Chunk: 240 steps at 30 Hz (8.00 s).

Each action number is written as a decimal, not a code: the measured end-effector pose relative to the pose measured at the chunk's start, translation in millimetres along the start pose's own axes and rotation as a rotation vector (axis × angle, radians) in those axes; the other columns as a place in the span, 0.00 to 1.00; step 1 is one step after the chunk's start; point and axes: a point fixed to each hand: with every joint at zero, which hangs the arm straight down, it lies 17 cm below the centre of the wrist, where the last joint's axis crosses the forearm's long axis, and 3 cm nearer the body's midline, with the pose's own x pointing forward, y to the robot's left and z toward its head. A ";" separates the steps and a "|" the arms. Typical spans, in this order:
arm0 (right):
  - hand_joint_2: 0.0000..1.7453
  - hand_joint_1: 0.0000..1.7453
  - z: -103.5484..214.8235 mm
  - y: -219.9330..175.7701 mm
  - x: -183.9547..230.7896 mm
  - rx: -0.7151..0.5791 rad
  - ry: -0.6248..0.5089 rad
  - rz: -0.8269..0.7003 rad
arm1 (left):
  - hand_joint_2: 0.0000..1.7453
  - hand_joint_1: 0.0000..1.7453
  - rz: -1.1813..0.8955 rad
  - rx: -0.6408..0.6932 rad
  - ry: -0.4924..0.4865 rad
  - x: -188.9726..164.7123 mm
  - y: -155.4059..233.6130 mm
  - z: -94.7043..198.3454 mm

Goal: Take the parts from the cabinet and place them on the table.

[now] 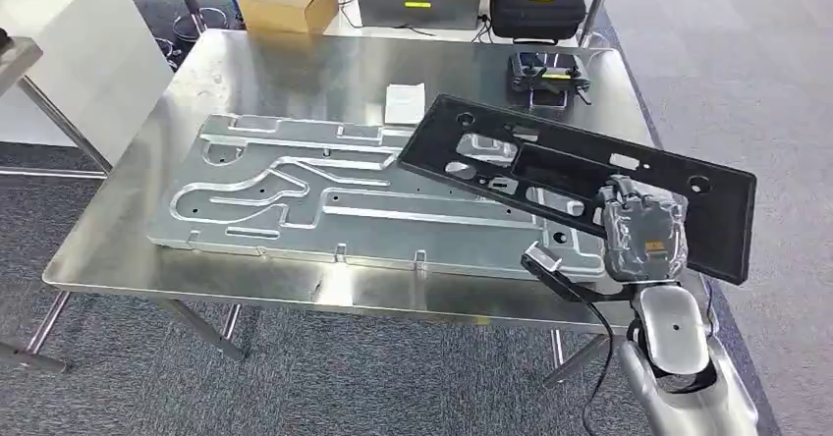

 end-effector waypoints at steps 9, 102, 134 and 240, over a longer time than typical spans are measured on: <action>1.00 1.00 -9.5 20.4 121.8 0.152 -0.267 -0.208 | 1.00 0.00 0.005 0.011 -0.004 -1.6 7.3 1.2; 1.00 1.00 -60.7 52.4 74.2 0.213 -0.117 -0.041 | 1.00 0.00 0.026 0.053 -0.020 0.0 25.9 1.3; 1.00 1.00 -6.8 109.5 68.8 0.326 -0.121 -0.023 | 1.00 0.00 0.103 0.010 -0.123 12.7 13.4 8.6; 0.00 0.00 226.3 -239.7 29.9 -0.749 -0.090 -1.081 | 0.00 0.00 0.399 0.049 -0.194 32.9 -46.3 16.5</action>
